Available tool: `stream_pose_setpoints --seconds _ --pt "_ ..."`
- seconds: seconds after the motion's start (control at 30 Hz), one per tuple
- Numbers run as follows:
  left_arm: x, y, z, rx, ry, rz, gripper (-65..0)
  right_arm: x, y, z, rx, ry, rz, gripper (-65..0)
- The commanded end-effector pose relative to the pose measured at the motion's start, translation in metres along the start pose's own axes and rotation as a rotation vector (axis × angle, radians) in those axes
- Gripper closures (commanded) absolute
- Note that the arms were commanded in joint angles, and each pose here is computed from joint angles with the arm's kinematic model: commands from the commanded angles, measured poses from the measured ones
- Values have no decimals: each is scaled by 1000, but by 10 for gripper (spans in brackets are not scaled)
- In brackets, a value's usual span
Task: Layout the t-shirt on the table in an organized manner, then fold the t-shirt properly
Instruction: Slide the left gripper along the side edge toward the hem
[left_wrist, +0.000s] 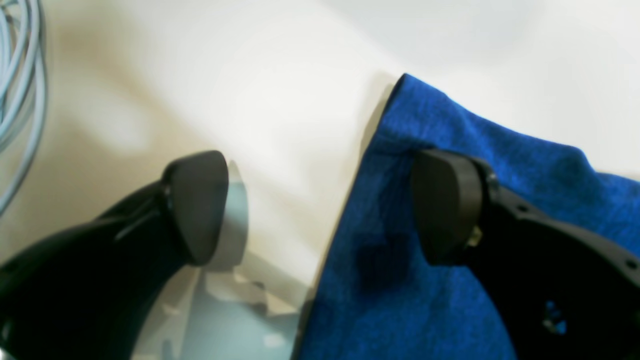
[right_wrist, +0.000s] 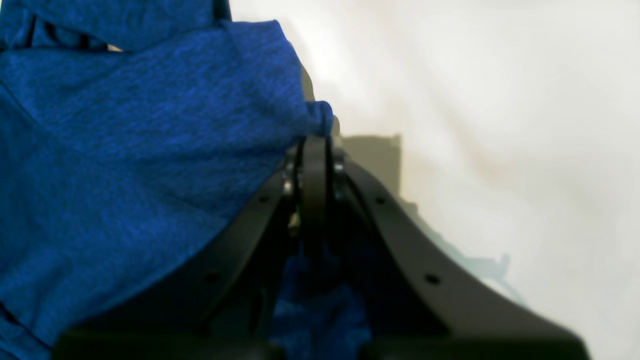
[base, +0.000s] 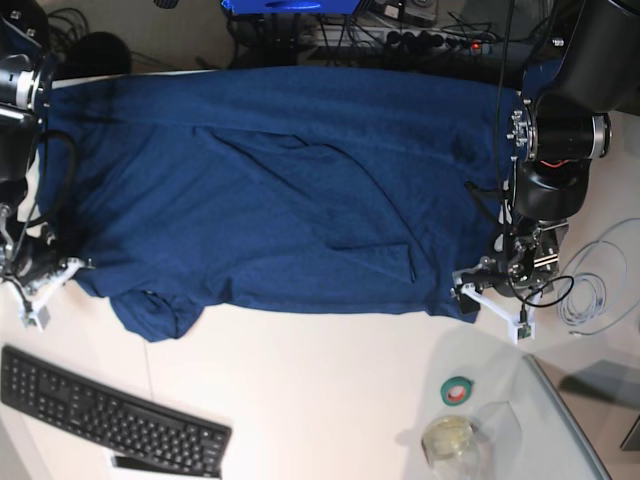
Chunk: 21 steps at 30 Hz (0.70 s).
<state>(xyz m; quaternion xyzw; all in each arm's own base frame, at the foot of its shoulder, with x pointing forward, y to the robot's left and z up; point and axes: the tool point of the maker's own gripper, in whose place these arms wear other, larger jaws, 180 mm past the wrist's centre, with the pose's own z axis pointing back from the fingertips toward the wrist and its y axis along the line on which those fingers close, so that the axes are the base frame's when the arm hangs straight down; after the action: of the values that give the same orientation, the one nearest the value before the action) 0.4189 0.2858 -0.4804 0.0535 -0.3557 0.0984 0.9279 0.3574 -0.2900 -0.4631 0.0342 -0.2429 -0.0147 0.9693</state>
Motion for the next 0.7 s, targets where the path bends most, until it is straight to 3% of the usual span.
stream_pose_setpoints --seconds 0.0,0.33,0.67 --pt "28 1 2 3 -57 12 -541 25 -7 9 -9 -62 9 0" --pt "59 -17 24 -55 -101 1 -541 27 -7 10 -9 -65 9 0" --pt "57 -8 2 -16 -93 58 -541 29 -7 10 -9 -69 9 0"
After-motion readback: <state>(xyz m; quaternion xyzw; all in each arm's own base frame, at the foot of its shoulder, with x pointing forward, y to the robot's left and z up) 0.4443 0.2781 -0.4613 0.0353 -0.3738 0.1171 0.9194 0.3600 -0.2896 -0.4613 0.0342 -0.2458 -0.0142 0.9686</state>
